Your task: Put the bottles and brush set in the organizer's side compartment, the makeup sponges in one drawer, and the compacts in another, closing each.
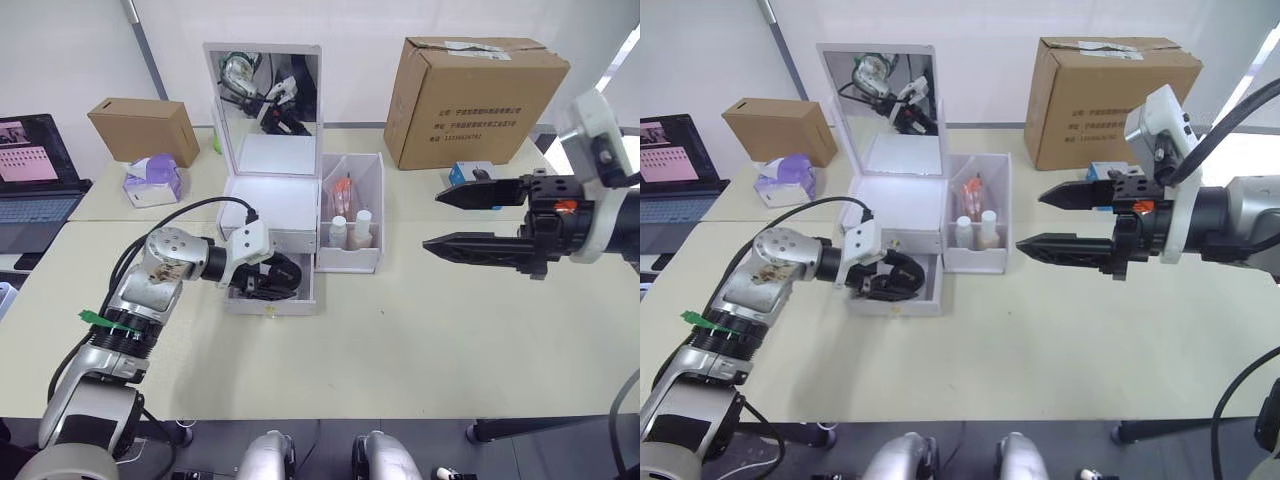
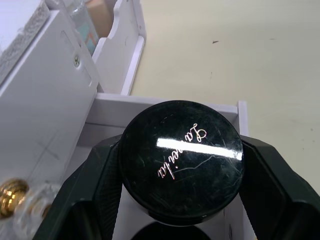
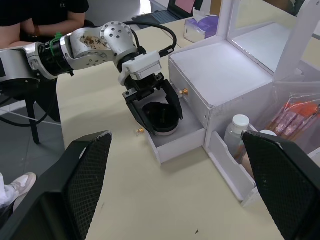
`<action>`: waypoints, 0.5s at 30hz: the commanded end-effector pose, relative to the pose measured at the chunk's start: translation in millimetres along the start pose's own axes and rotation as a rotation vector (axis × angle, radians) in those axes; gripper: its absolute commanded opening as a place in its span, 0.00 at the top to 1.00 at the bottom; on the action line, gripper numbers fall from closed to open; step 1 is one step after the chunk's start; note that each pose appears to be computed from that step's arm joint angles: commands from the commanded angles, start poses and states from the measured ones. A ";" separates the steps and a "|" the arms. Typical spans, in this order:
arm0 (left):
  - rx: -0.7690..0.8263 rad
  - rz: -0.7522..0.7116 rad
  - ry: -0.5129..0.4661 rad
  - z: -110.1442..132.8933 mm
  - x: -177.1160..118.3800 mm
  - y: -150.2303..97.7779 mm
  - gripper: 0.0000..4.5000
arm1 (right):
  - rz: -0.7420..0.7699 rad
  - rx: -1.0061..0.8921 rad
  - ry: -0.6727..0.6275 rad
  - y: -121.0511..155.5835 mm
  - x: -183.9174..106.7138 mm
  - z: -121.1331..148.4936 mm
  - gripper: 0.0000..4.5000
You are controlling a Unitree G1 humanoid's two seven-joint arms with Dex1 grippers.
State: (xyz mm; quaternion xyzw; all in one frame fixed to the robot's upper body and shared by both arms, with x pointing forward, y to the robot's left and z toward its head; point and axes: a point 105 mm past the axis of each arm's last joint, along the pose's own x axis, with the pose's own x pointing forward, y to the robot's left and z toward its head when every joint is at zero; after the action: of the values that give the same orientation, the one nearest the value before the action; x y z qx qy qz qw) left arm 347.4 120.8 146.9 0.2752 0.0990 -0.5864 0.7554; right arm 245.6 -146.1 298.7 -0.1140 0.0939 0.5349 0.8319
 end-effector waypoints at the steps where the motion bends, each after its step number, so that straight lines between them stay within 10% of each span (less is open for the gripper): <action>1: 0.025 0.048 -0.002 7.2 -1.4 5.8 0.35 | -0.019 -0.048 -0.029 3.0 -6.6 10.9 0.00; 8: 0.001 0.055 0.001 6.1 2.7 5.4 0.35 | -0.020 -0.047 -0.026 2.5 -7.1 11.5 0.00; 15: -0.012 0.053 0.004 11.0 -1.7 6.2 0.01 | -0.017 -0.045 -0.024 2.0 -7.1 11.7 0.00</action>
State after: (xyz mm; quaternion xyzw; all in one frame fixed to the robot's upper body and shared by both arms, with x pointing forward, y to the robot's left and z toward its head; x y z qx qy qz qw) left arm 348.6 114.1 142.3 0.2618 0.1160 -0.5764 0.7653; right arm 244.2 -147.0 299.9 -0.1140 0.0961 0.5340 0.8322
